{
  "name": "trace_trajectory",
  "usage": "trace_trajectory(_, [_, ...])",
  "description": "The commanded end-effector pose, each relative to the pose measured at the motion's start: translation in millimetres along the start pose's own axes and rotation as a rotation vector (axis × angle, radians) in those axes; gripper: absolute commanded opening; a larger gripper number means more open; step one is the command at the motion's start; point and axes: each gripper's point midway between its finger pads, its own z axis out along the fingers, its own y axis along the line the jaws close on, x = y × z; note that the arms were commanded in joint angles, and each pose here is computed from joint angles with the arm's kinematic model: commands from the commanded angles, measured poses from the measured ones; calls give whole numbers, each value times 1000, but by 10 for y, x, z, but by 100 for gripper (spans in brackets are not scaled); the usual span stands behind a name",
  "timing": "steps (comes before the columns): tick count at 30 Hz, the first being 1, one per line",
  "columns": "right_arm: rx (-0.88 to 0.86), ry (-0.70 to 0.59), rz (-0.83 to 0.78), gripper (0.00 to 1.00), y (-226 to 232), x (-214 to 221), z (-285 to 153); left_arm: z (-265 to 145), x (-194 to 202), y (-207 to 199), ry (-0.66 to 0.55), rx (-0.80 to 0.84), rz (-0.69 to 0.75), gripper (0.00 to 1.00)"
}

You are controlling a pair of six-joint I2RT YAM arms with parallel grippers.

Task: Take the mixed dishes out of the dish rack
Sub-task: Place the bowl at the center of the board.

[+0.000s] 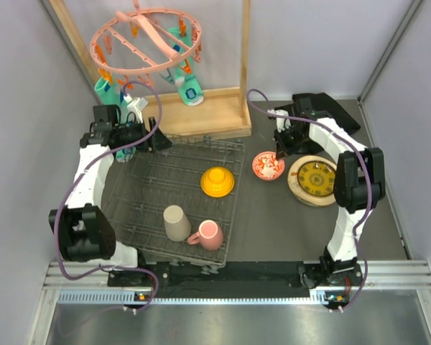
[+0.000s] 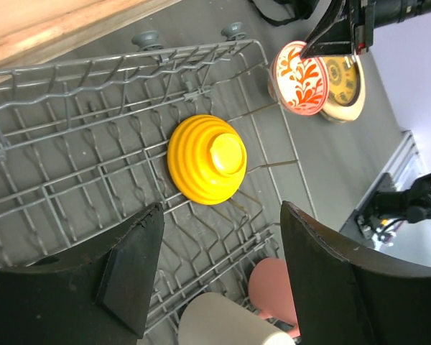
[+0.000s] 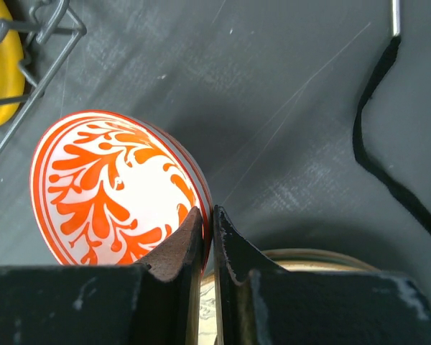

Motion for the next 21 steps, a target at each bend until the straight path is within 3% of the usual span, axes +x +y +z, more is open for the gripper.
trace_trajectory(1, [-2, -115, -36, 0, -37, -321, -38, -116, 0, -56, -20, -25, 97, 71])
trace_trajectory(21, [-14, -74, -35, 0, -77, -172, 142, -143, 279, -16, 35, -51, 152, 72])
